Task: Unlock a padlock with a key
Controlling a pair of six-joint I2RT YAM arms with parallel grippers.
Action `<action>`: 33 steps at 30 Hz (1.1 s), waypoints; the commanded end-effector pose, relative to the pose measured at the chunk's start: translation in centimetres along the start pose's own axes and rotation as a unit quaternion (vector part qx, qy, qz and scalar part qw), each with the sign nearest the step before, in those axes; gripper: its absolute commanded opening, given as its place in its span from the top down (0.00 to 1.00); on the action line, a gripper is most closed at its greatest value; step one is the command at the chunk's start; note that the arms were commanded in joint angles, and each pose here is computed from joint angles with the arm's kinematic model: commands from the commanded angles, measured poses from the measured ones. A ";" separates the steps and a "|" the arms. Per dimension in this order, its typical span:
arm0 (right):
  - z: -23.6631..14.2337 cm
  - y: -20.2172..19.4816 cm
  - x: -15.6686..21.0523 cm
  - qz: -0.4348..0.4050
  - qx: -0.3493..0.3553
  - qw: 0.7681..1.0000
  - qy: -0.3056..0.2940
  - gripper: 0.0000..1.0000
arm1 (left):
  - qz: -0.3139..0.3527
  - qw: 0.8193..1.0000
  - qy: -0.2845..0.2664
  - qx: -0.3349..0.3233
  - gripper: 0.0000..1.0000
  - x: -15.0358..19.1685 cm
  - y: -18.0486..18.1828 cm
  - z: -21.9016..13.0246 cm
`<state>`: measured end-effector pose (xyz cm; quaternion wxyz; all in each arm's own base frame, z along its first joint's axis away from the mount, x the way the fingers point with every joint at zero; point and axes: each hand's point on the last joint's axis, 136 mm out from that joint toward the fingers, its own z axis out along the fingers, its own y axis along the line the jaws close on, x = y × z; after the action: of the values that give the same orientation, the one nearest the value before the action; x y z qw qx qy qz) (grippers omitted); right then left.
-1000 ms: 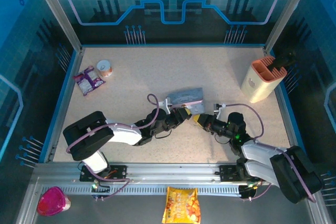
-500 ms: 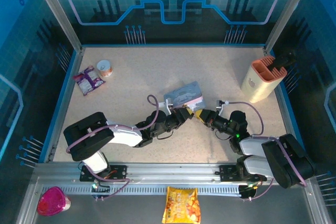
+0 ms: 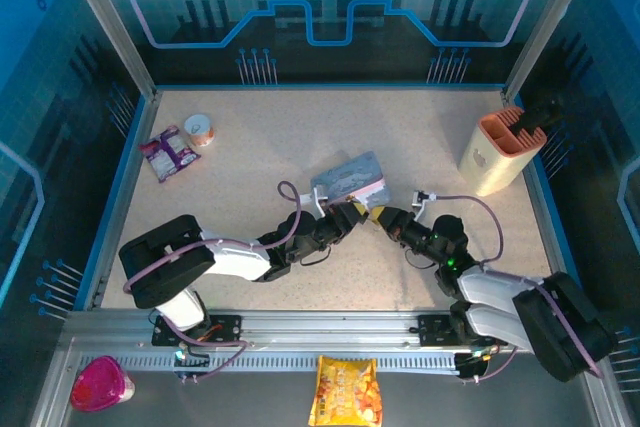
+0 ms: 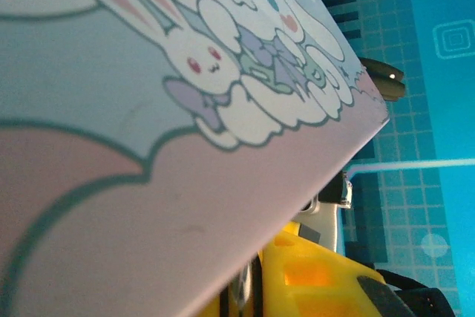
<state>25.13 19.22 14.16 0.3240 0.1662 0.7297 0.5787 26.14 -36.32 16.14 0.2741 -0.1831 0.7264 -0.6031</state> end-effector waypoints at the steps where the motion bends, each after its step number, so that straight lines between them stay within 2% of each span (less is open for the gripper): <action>1: 0.5 3.6 0.6 -0.038 -0.039 0.998 0.020 1.00 | 0.003 0.982 0.130 0.136 1.00 6.6 -8.6 -1.6; 4: 0.2 4.3 0.5 -0.047 -0.039 0.998 0.012 1.00 | -0.004 0.986 0.125 0.113 1.00 6.6 -7.4 -1.4; 17: 1.1 5.5 2.6 -0.071 -0.052 0.996 0.002 1.00 | -0.013 0.992 0.098 0.078 1.00 5.7 -7.3 -1.1; 27: 1.3 5.4 2.7 -0.069 -0.045 0.997 -0.009 1.00 | -0.016 0.992 0.098 0.078 1.00 5.8 -7.0 -0.8; 29: 1.4 5.5 2.9 -0.071 -0.045 0.996 -0.005 0.92 | -0.012 0.992 0.101 0.070 1.00 6.0 -6.7 -0.6; 33: 1.0 3.7 2.8 -0.079 -0.012 0.997 0.002 0.68 | -0.004 0.995 0.091 0.032 1.00 5.1 -4.8 -0.9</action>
<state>23.72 20.60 12.23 0.3598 0.1567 0.7675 0.5069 24.95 -35.59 13.91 0.2556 -0.2144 0.7646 -0.5515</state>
